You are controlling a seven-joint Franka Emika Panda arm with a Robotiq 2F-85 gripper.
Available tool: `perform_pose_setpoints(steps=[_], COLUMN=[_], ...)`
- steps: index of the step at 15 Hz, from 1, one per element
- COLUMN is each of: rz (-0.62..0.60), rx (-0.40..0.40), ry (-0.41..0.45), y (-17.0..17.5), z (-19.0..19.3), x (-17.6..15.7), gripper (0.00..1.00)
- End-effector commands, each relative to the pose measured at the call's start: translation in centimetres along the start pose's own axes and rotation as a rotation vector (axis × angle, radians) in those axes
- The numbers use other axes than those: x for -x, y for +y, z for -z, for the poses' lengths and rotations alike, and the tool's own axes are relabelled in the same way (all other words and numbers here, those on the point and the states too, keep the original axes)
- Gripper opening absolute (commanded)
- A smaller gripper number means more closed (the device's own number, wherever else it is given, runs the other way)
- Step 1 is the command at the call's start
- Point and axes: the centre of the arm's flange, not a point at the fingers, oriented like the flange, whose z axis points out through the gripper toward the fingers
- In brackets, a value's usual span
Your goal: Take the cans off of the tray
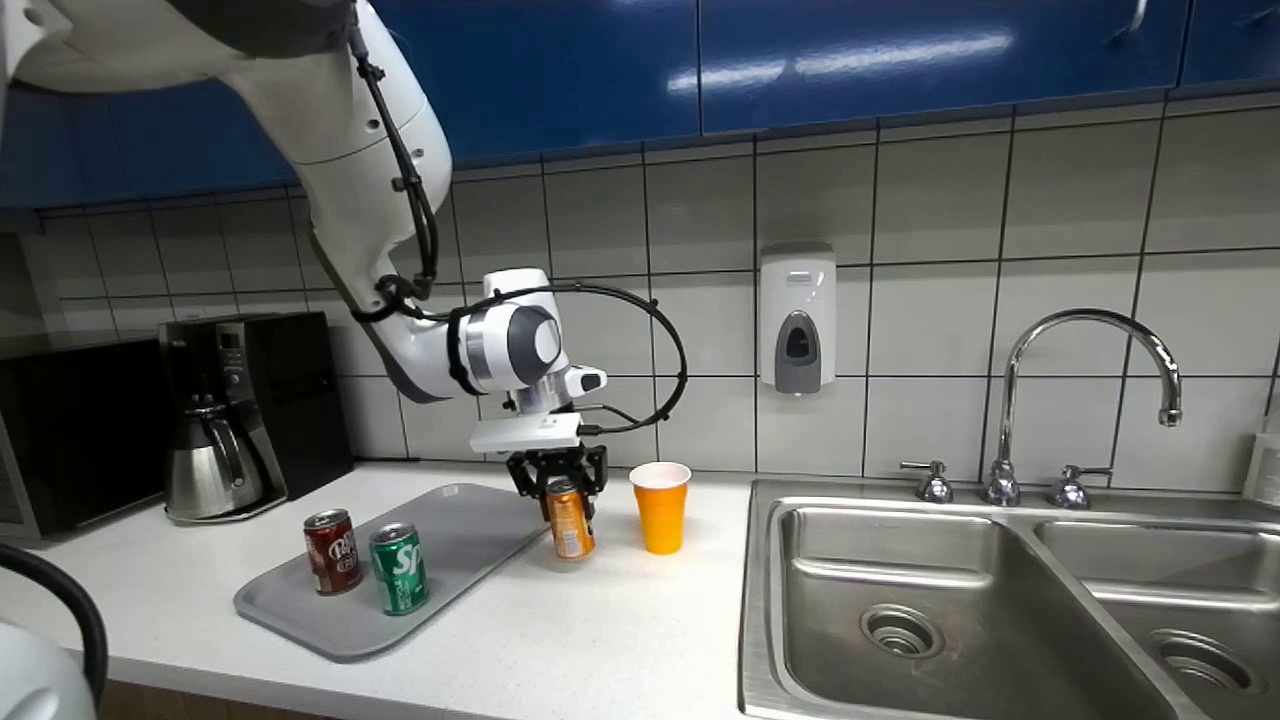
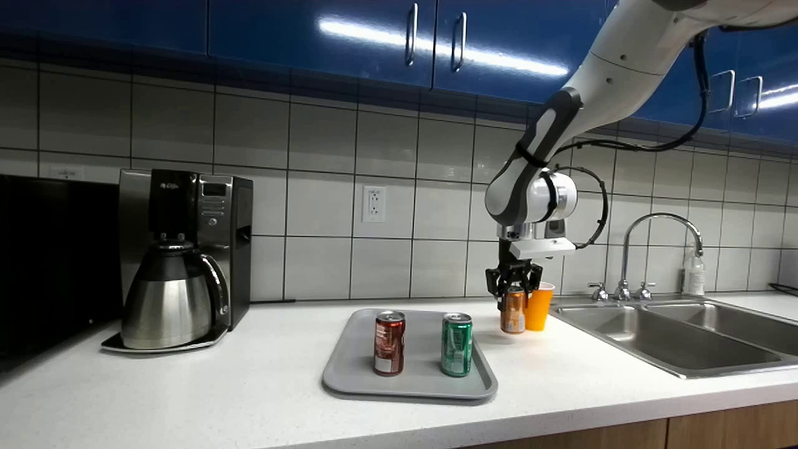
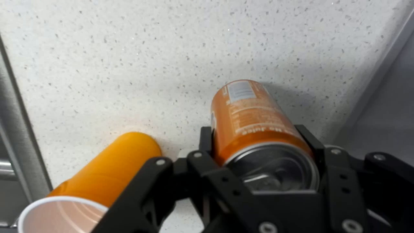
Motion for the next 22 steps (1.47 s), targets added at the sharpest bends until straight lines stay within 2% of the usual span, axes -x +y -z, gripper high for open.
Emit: perform_pose_setpoints(steps=[1,9,11,13,14,15,22], rz=[-0.028,-0.076,-0.086,-0.091,-0.093,-0.097,-0.104], rx=[-0.001,-0.016,-0.023,-0.023,-0.022,-0.019,-0.008], ry=[0.021,0.018,0.018,0.029,0.040,0.054,0.188], y=[2.0,4.1,4.1,4.1,4.1,4.0,3.5], z=[-0.2,-2.1,-2.2,-2.0,-1.7,-1.4,1.8], x=[-0.2,-0.1,-0.1,-0.1,-0.1,-0.1,0.8], gripper=[0.38,0.38,0.90,0.92,0.98,1.00,1.00])
